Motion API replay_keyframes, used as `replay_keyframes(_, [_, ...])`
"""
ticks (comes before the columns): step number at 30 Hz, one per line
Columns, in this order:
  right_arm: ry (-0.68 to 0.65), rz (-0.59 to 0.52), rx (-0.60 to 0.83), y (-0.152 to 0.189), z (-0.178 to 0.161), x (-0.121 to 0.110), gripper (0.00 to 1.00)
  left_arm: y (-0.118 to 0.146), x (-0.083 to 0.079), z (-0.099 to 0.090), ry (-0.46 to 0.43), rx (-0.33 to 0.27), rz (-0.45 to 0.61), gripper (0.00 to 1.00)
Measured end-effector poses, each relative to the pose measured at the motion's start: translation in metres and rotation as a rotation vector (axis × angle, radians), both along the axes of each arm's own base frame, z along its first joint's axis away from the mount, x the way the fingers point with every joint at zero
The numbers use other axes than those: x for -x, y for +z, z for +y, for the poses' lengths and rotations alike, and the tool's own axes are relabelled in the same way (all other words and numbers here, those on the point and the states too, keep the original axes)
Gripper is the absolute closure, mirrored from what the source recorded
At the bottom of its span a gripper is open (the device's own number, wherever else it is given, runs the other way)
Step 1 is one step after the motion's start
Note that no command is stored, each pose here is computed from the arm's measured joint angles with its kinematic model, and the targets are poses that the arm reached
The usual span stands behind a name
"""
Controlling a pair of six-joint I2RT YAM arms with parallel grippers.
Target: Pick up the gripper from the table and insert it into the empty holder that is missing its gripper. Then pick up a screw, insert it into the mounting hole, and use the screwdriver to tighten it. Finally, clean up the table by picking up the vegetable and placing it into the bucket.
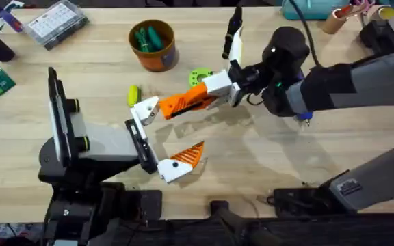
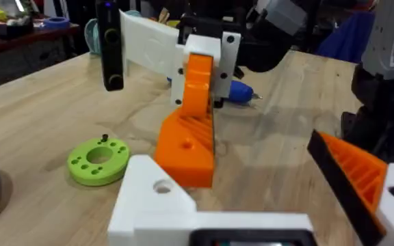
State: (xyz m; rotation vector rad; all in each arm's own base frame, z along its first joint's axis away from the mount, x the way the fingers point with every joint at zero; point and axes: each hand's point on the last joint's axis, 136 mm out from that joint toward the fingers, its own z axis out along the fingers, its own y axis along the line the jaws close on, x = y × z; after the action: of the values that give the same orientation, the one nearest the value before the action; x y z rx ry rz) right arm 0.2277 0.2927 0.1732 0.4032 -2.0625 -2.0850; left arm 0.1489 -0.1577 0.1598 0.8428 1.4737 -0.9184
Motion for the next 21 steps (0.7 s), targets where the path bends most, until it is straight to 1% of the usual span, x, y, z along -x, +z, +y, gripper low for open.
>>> replay_keyframes(4, [-0.003, 0.026, 0.016, -0.005, 0.006, 0.002, 0.986, 0.000, 0.000, 0.000, -0.001, 0.003, 0.005, 0.012])
replay_keyframes(9, [-0.009, 0.007, 0.012, -0.005, 0.013, 0.003, 0.985, 0.000, 0.000, 0.000, -0.001, 0.005, 0.011, 0.012])
replay_keyframes(21, [-0.044, 0.022, 0.030, -0.009, 0.018, -0.003, 0.986, 0.000, 0.000, 0.000, 0.002, 0.009, 0.019, 0.012])
